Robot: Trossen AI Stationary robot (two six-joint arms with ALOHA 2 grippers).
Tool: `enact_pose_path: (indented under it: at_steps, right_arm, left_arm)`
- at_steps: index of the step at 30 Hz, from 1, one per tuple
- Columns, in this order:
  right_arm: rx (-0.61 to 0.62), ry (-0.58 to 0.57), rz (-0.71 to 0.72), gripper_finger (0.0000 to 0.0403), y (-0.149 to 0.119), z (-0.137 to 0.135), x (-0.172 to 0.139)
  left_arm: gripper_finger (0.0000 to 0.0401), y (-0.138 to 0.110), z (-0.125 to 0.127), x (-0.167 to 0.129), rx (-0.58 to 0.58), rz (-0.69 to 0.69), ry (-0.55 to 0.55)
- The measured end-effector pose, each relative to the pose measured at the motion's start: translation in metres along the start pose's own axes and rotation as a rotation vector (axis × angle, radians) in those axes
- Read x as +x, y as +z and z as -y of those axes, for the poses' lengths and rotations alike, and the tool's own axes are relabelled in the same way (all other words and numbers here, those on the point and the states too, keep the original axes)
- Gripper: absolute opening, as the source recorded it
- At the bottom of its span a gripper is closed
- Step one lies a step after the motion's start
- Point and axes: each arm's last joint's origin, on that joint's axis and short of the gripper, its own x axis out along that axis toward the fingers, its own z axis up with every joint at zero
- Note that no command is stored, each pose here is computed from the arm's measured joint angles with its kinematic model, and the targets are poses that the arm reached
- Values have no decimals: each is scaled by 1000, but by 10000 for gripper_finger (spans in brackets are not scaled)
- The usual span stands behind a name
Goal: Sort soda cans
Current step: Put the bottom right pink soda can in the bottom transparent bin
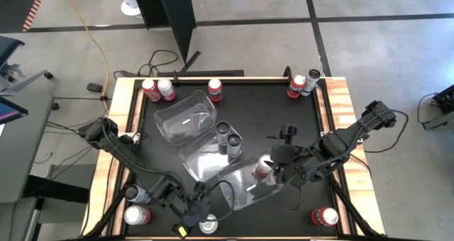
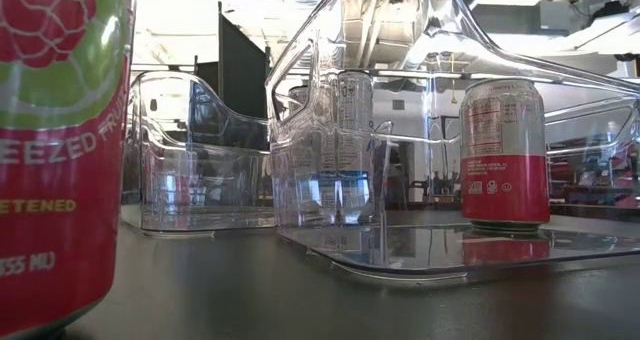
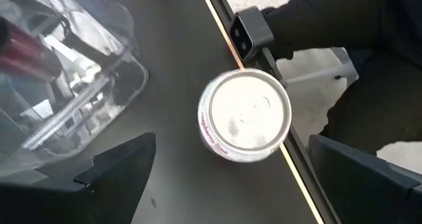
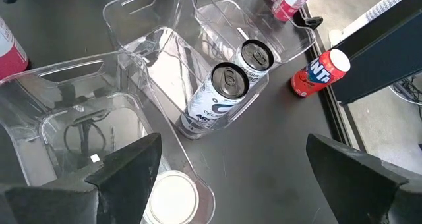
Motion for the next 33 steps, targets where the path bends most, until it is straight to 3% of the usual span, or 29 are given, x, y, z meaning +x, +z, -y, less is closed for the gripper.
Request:
enact_pose_path:
  at_steps: [33]
  right_arm:
    - [-12,-12,-30,395,-11,-7,12]
  left_arm:
    - [399,-8,5,66,19,-56,-10]
